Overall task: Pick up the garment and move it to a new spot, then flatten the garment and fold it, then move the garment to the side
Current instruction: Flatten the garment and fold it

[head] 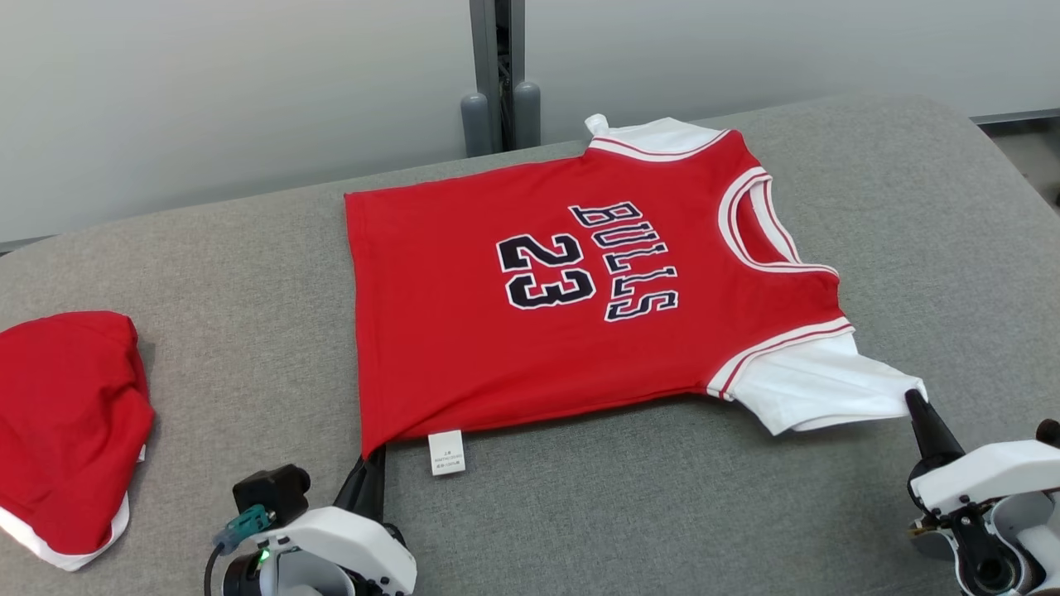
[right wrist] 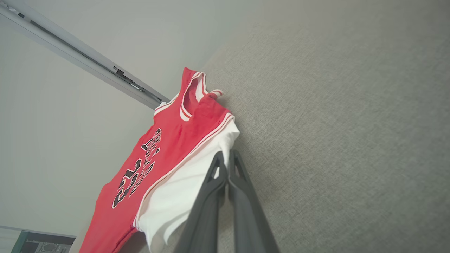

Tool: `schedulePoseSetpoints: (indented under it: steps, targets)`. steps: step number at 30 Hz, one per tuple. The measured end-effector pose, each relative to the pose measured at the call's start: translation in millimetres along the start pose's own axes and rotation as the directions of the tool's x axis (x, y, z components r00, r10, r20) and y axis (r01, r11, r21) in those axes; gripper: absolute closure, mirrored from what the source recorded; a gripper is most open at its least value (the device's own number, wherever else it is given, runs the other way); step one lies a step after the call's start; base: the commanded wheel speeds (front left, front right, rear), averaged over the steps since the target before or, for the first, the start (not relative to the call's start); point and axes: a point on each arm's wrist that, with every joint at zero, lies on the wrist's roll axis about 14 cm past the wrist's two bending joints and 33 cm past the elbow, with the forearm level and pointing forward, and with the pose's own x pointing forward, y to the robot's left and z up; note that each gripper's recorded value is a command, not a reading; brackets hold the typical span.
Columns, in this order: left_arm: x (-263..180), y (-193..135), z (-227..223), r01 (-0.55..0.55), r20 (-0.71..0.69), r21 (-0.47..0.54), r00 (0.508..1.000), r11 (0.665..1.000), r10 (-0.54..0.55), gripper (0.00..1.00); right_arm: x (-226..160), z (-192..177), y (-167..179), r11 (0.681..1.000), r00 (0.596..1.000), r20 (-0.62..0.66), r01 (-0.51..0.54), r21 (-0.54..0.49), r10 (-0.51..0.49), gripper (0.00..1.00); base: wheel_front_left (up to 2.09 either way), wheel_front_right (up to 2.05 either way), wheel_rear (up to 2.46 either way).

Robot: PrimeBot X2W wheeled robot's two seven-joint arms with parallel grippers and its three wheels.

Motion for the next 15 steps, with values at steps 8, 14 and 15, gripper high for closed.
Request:
schedulePoseSetpoints:
  steps: [8, 14, 15]
  targets:
    - [-15, 10, 8, -0.053, 0.053, -0.04, 0.997, 0.998, 0.055, 1.0, -12, -12, -3, 0.999, 0.998, -0.054, -0.019, -0.028, 0.017, 1.0, 0.0, 0.0, 0.0]
    - [-26, 22, 20, -0.102, 0.109, -0.073, 0.988, 0.992, 0.11, 1.0, -20, -24, -3, 0.999, 0.994, -0.102, -0.034, -0.035, 0.03, 1.0, 0.0, 0.0, 0.0]
    - [-29, 24, 20, -0.11, 0.114, -0.076, 0.986, 0.991, 0.119, 1.0, -21, -25, -3, 0.999, 0.994, -0.105, -0.034, -0.035, 0.03, 1.0, 0.0, 0.0, 0.0]
